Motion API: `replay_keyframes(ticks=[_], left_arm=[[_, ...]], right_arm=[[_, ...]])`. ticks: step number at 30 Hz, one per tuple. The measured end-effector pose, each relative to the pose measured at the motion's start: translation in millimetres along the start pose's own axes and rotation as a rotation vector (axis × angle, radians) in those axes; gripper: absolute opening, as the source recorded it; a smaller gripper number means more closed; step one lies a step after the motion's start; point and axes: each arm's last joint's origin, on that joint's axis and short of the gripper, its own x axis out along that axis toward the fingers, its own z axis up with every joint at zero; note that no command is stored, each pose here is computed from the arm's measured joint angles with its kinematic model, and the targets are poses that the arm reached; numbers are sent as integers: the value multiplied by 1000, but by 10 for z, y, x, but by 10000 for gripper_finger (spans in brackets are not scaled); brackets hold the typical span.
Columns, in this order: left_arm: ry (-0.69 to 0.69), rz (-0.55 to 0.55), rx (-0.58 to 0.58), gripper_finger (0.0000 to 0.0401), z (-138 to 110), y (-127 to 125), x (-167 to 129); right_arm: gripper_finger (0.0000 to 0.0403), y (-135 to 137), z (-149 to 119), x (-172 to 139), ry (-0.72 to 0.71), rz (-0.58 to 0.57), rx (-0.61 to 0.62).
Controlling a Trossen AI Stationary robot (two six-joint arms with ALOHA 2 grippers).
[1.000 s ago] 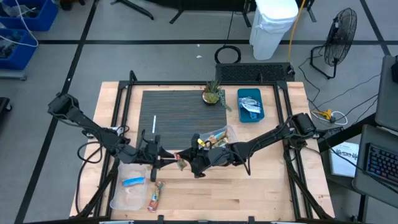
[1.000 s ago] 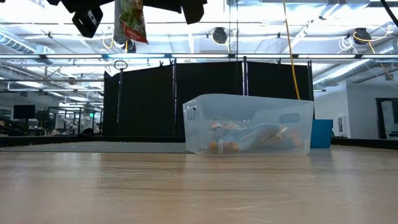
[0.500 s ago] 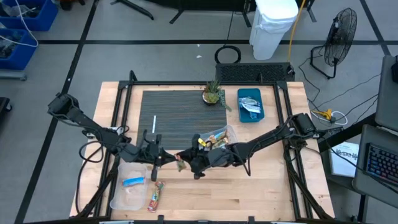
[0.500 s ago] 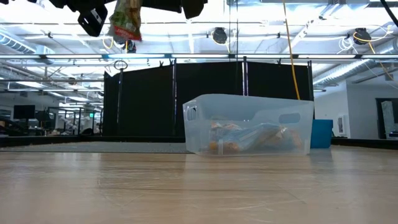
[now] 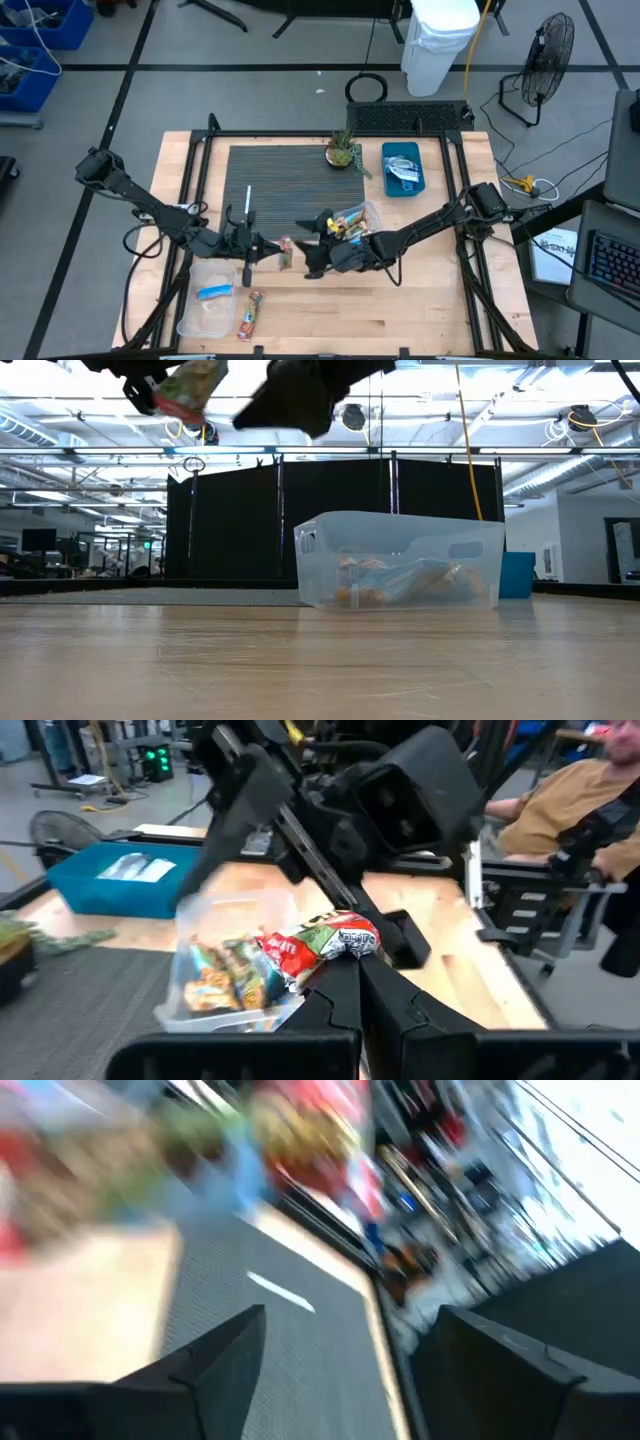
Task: Pick and place Granola Bars by type
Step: Put the right red granola bar into the bottom transparent bin
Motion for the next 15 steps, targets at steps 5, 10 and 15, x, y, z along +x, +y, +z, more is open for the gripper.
replay_keyframes(ticks=[5,10,15], left_arm=[[9,31,14,0,57,-2,-202],[22,70,19,0,51,-63,-427],[24,141,19,0,-13,-146,-626]], right_arm=[[309,51,-24,-81,117,-115,26],[307,173,26,-210,108,-82,2],[294,281,43,-396,87,-39,-34]])
